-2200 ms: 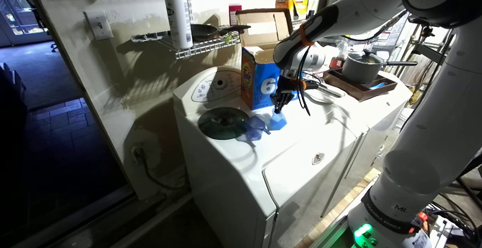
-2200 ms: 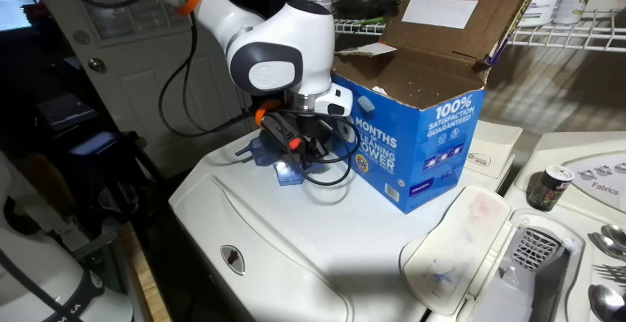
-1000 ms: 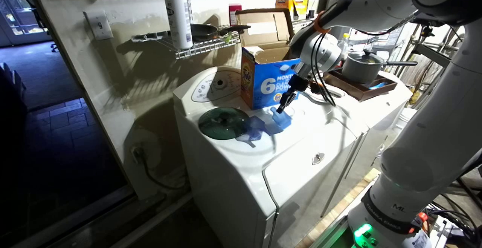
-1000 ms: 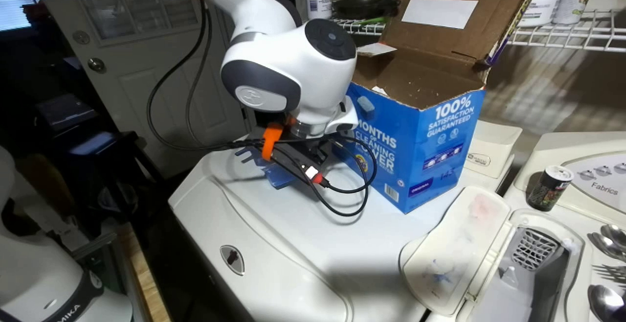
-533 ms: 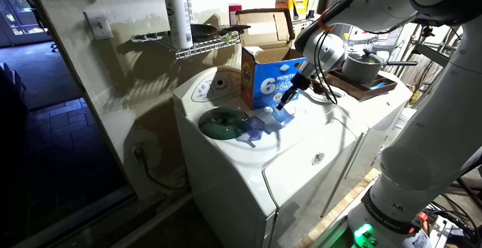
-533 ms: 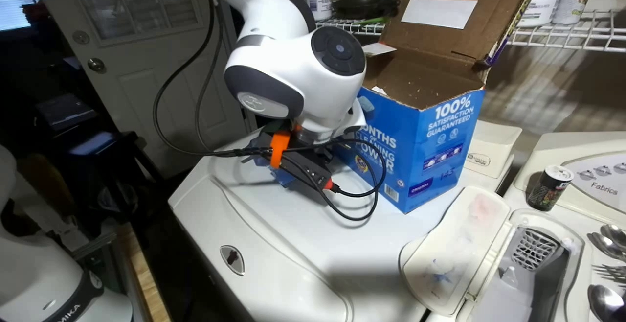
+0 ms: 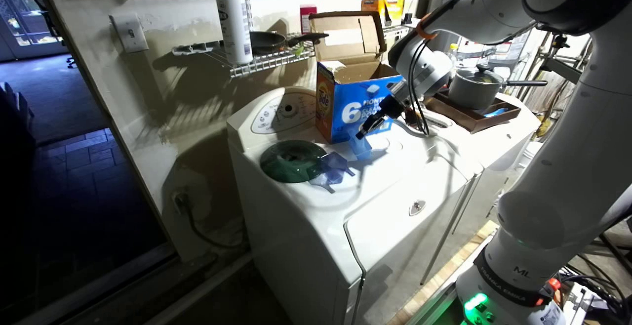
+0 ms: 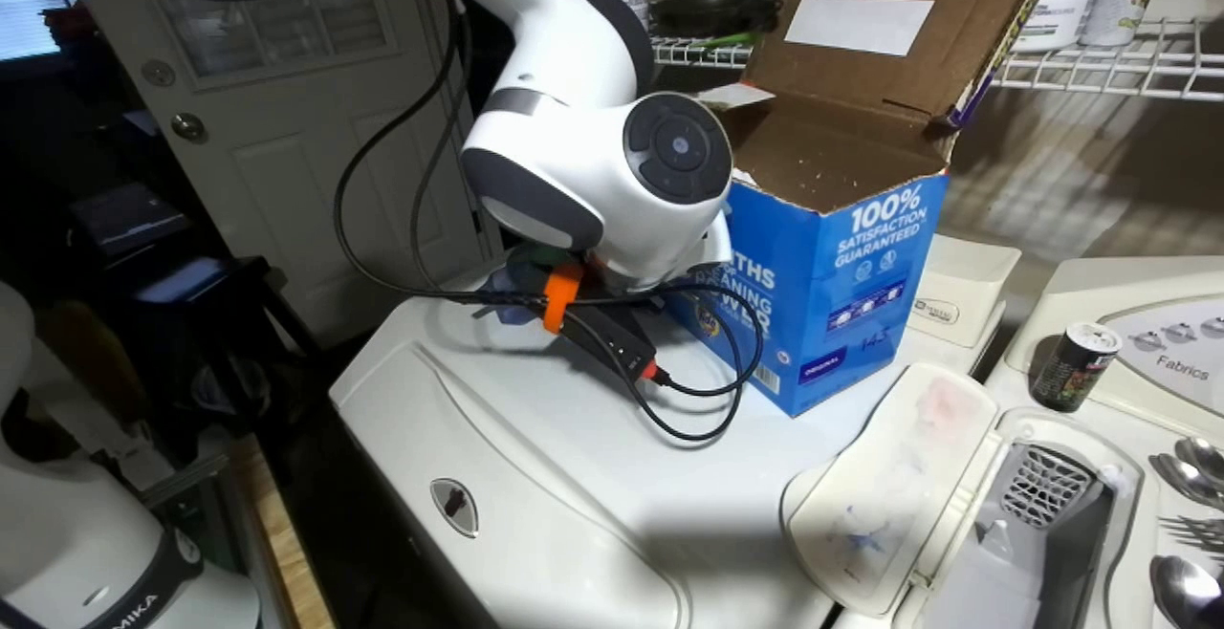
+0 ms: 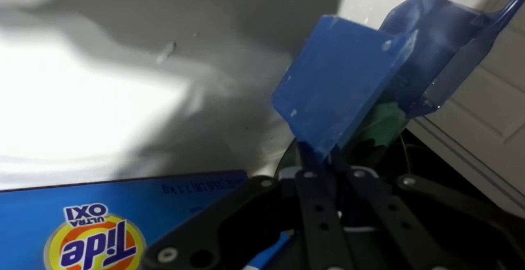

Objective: Put the first right scoop upright

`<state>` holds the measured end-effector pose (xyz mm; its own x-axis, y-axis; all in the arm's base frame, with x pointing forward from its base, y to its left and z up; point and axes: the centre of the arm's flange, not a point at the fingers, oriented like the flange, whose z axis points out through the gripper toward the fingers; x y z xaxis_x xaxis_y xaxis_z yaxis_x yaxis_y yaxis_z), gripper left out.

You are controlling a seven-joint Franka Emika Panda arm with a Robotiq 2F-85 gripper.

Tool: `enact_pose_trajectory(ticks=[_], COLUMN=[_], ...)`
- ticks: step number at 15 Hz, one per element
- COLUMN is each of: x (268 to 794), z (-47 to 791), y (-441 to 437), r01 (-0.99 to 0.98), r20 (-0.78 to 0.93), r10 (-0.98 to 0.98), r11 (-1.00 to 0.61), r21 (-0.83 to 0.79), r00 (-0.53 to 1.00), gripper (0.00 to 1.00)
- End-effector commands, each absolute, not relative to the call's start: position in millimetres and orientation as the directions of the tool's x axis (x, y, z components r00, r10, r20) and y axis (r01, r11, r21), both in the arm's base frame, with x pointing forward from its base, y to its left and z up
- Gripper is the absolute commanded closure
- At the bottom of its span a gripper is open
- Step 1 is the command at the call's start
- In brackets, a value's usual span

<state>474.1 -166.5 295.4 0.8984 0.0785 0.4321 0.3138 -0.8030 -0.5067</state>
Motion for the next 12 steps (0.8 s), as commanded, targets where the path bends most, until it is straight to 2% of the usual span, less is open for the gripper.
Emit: enact_pose_trajectory(ticks=[1, 6, 7, 8, 10, 12], x=[486, 488, 488, 487, 482, 478], z=[283, 272, 270, 269, 270, 272], y=[-175, -179, -179, -177, -172, -168], r01=[0.288, 0.232, 0.225, 0.222, 0.217, 0.201], r20=[0.434, 0.412, 0.405, 0.405, 0.403, 0.4], r10=[0.022, -0.035, -0.039, -0.042, -0.044, -0.053], r11=[-0.779, -0.781, -0.78, -0.781, -0.787, -0.798], r21=[-0.557, -0.58, -0.584, -0.583, -0.578, -0.568], r00=[0.901, 0.911, 0.914, 0.913, 0.914, 0.915], gripper=[0.98, 0.98, 0.89, 0.64, 0.6, 0.47])
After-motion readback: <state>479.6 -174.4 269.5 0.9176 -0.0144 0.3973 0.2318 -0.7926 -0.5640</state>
